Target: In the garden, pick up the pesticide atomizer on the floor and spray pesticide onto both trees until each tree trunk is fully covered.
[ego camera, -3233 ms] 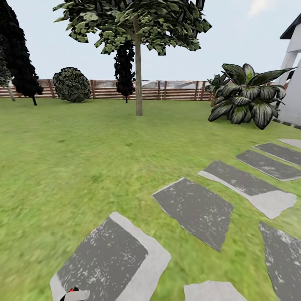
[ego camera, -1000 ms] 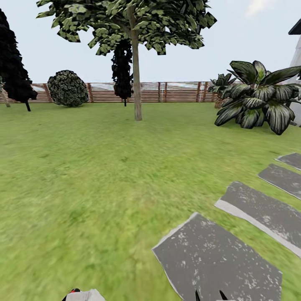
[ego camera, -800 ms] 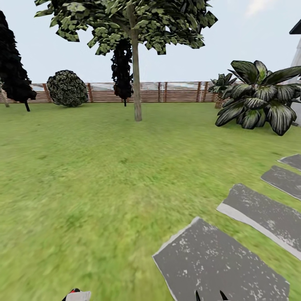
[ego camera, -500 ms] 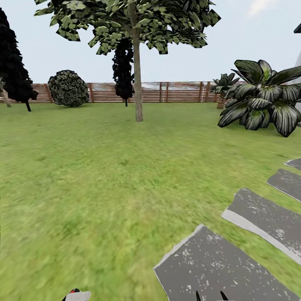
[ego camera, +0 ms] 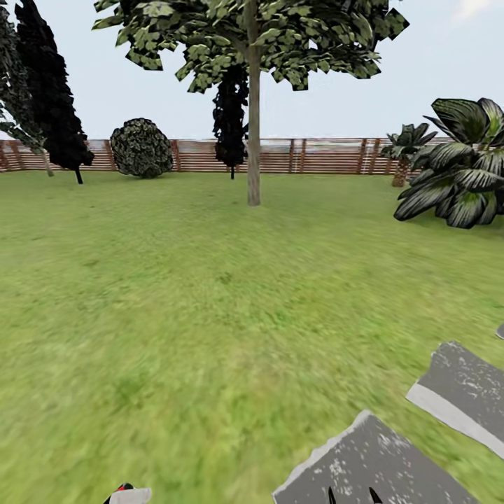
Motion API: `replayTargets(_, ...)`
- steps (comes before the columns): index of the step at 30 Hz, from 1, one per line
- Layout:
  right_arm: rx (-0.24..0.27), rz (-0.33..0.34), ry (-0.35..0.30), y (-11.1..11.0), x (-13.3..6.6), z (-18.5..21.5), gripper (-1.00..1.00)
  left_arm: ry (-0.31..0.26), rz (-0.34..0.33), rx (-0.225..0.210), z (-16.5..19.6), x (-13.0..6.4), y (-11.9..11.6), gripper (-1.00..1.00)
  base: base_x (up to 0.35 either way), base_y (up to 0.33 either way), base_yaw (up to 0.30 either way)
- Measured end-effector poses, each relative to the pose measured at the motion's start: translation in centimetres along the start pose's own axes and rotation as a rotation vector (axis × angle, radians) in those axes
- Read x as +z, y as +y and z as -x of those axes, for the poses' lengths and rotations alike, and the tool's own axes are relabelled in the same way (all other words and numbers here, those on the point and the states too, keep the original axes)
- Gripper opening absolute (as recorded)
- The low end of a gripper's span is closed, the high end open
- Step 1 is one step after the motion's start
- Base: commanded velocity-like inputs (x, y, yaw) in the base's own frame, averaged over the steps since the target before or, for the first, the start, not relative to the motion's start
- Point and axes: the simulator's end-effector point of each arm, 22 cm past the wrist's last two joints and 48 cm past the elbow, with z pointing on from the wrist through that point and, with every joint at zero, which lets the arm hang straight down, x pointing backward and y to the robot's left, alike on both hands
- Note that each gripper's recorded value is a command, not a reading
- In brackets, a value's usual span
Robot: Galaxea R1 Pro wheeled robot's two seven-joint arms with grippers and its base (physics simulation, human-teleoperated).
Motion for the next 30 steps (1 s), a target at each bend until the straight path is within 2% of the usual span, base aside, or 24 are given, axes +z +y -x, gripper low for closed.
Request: replayTargets(30, 0.001, 0.001, -0.002, 0.02, 0.03, 0.08, 1.00, 0.000, -0.001, 0.000, 0.00, 0.01, -0.02, -1.00, 0.340, 0.000, 0.001)
